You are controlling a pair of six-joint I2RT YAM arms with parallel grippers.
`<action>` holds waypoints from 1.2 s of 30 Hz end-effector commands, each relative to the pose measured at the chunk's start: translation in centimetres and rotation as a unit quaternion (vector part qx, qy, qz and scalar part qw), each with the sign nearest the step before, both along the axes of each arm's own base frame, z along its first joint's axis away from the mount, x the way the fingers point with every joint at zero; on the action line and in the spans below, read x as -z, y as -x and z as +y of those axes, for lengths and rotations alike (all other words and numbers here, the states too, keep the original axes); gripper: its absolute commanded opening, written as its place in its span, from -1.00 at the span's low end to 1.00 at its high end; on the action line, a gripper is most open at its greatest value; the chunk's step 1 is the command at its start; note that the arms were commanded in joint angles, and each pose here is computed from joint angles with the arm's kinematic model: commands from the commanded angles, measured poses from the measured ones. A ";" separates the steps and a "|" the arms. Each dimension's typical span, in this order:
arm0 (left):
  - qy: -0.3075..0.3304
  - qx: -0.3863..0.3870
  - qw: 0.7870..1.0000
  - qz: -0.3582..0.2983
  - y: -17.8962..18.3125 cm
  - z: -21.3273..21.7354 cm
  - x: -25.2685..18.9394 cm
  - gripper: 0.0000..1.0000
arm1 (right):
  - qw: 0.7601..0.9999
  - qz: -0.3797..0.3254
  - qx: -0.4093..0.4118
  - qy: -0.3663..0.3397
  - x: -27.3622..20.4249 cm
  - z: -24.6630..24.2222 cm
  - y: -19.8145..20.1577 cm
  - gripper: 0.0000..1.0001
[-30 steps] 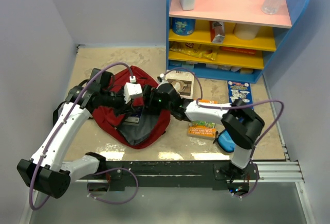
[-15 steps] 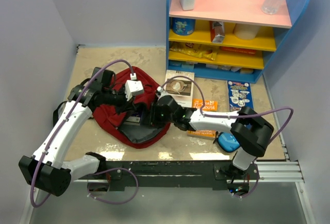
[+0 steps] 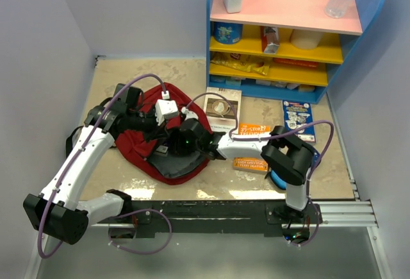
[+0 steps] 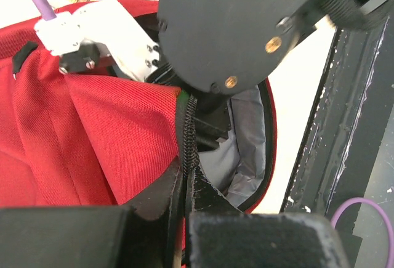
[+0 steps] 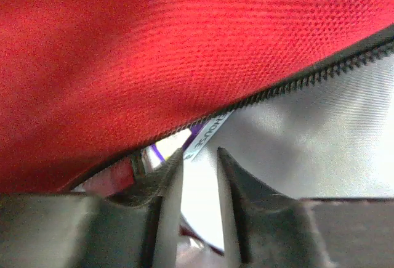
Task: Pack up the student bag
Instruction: Place the book in the student bag, then pick up the book from the center of the board.
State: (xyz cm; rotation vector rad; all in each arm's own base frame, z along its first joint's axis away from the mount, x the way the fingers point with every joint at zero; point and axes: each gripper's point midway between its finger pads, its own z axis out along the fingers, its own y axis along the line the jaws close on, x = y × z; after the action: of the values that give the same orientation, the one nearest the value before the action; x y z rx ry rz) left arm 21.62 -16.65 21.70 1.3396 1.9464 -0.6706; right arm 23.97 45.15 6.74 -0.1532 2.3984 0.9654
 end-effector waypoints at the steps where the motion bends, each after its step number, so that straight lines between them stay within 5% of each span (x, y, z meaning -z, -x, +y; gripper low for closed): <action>1: 0.029 0.015 0.999 -0.030 -0.1 -0.9 -2.2 -1.00 | 0.997 -0.077 -0.002 -0.022 -6.2 -0.4 -1.3 -0.23; 7: 0.026 0.016 0.999 -0.030 -0.1 -0.8 -1.8 -1.00 | 0.991 -0.057 0.087 0.084 -6.1 -10.6 -1.0 0.19; 9: 0.026 0.017 0.999 -0.031 -0.1 -0.8 -1.8 -1.00 | 0.983 -0.030 0.149 0.101 -6.0 -15.2 -1.9 0.67; 12: 0.025 0.016 0.999 -0.030 -0.1 -0.8 -1.7 -1.00 | 0.964 -0.019 0.239 0.112 -5.5 -23.1 -2.7 0.93; 17: 0.025 0.018 0.999 -0.029 0.0 -0.8 -1.5 -1.00 | 0.922 -0.003 0.344 0.178 -4.3 -32.8 -4.0 0.97; 26: 0.026 0.019 0.999 -0.024 0.3 -0.8 -1.3 -1.00 | 0.885 0.060 0.392 0.245 0.0 -38.7 -4.1 0.97; 36: 0.025 0.020 0.999 -0.025 0.2 -0.8 -1.1 -1.00 | 0.910 0.112 0.351 0.188 3.7 -36.1 -3.0 0.87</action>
State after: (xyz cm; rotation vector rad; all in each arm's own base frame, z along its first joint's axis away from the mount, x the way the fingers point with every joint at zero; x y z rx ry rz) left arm 21.48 -16.64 21.62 1.3419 1.9431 -0.6726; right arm 27.40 7.13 4.62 0.6964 2.4658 0.0509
